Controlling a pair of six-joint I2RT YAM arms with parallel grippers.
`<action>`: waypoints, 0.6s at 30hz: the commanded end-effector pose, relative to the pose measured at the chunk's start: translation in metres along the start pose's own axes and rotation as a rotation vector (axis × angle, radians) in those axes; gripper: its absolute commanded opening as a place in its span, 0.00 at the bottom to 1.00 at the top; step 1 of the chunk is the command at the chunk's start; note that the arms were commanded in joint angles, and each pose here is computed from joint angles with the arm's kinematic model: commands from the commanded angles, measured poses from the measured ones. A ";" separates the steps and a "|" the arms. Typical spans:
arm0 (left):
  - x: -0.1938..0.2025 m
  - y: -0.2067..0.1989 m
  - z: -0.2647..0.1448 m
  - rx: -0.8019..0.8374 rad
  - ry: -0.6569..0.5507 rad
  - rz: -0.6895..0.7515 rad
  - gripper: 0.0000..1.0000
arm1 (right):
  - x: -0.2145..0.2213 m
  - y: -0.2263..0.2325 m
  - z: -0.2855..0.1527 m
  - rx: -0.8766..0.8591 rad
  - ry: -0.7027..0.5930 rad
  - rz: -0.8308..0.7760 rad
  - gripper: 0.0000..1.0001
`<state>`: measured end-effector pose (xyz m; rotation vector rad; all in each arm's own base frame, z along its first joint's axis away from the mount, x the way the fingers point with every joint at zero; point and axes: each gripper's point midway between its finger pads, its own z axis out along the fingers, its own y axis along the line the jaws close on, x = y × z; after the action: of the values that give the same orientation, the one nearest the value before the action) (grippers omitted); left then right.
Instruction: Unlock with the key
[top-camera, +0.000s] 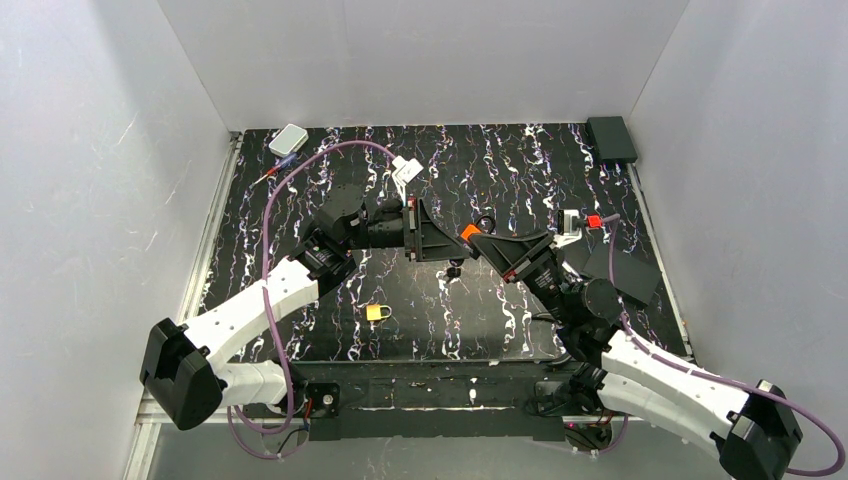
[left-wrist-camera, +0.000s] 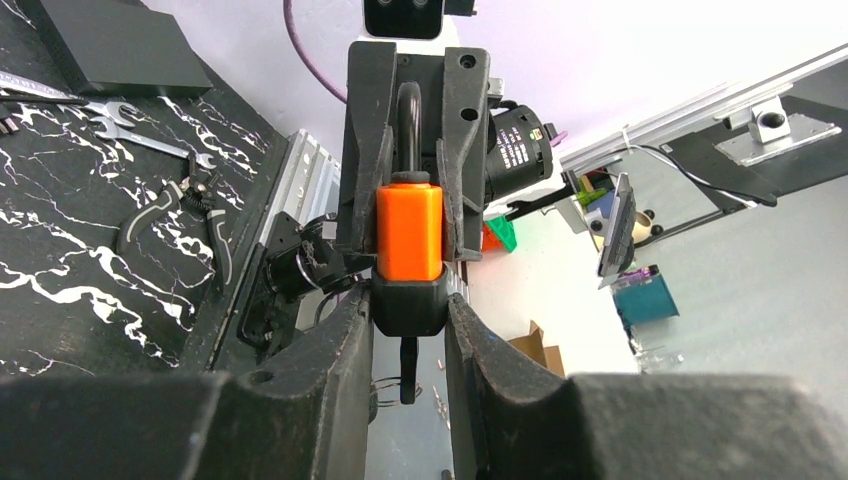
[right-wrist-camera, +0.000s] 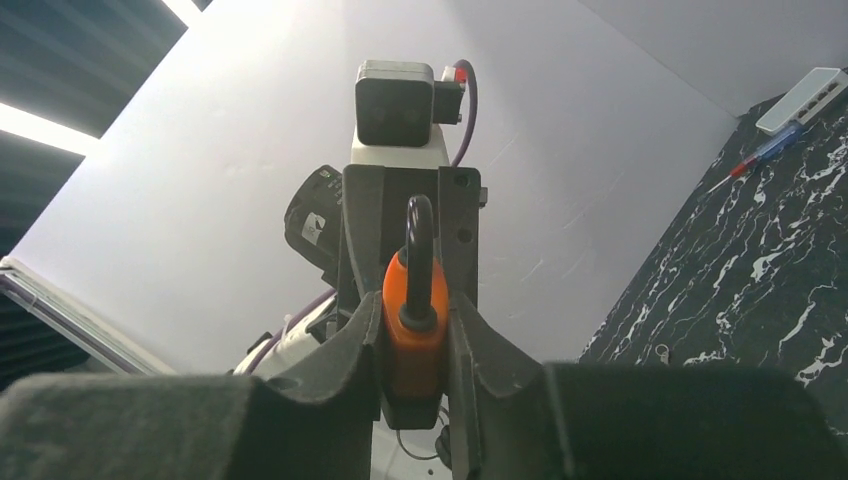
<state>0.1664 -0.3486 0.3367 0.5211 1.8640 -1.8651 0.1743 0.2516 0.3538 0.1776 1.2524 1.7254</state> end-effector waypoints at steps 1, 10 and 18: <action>-0.016 -0.025 -0.002 0.058 -0.036 0.067 0.00 | -0.009 0.036 0.008 -0.101 -0.004 -0.025 0.18; -0.017 0.002 -0.015 -0.010 -0.079 0.027 0.46 | -0.015 0.001 0.005 0.118 -0.024 -0.032 0.01; -0.007 0.061 -0.031 -0.198 -0.158 -0.055 0.48 | -0.024 -0.028 -0.009 0.241 -0.109 0.034 0.01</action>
<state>0.1955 -0.3263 0.3072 0.3329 1.9186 -1.7621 0.1931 0.2436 0.3186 0.3180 1.4668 1.5534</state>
